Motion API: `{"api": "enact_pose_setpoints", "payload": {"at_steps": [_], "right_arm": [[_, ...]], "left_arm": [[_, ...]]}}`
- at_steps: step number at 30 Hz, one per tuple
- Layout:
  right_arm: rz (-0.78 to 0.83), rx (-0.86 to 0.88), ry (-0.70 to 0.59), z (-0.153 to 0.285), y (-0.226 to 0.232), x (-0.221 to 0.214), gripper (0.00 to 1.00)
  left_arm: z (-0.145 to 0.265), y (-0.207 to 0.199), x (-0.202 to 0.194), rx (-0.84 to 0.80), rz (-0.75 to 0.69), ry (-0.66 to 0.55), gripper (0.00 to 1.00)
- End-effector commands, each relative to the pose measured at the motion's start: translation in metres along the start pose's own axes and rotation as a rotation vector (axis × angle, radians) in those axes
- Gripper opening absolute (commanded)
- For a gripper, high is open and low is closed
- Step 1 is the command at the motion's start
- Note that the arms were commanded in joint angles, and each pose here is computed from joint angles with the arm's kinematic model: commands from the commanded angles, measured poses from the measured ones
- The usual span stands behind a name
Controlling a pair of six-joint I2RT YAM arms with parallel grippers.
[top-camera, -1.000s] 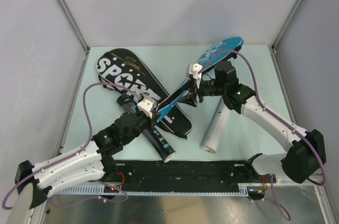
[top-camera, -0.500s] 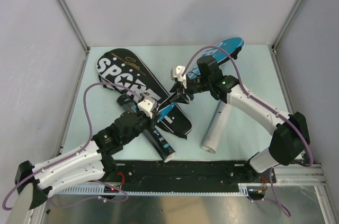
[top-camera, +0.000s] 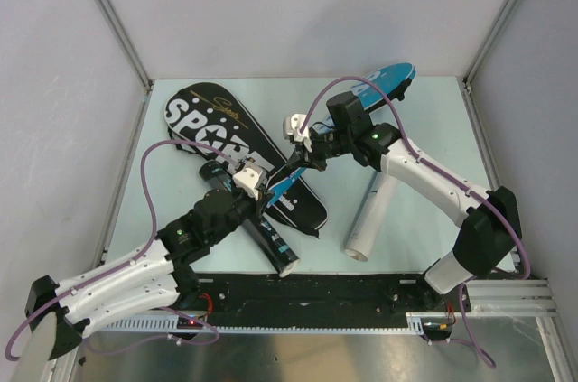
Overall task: Pack up the badminton gear
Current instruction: Adjust the racket bag at the center of the board.
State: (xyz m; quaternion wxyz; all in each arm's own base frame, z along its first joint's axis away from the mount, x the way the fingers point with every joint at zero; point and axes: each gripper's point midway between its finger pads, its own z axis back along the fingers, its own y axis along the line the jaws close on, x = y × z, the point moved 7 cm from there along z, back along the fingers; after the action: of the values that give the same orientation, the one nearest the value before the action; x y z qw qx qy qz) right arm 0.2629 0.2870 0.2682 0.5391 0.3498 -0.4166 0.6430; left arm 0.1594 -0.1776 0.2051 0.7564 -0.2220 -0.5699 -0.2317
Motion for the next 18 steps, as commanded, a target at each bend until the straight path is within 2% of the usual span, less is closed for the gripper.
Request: {"api": "enact_pose_setpoints", "payload": {"at_steps": [1, 11, 18], "right_arm": [[0.127, -0.058, -0.048, 0.003, -0.002, 0.036, 0.0], [0.28, -0.227, -0.16, 0.011, 0.0, 0.083, 0.0], [0.281, -0.311, -0.206, 0.013, -0.005, 0.081, 0.0]], "left_arm": [[-0.001, -0.005, 0.034, -0.037, 0.061, -0.161, 0.0], [-0.008, -0.004, 0.026, -0.027, 0.092, -0.126, 0.0], [-0.01, -0.004, 0.026, -0.031, 0.108, -0.126, 0.0]]}}
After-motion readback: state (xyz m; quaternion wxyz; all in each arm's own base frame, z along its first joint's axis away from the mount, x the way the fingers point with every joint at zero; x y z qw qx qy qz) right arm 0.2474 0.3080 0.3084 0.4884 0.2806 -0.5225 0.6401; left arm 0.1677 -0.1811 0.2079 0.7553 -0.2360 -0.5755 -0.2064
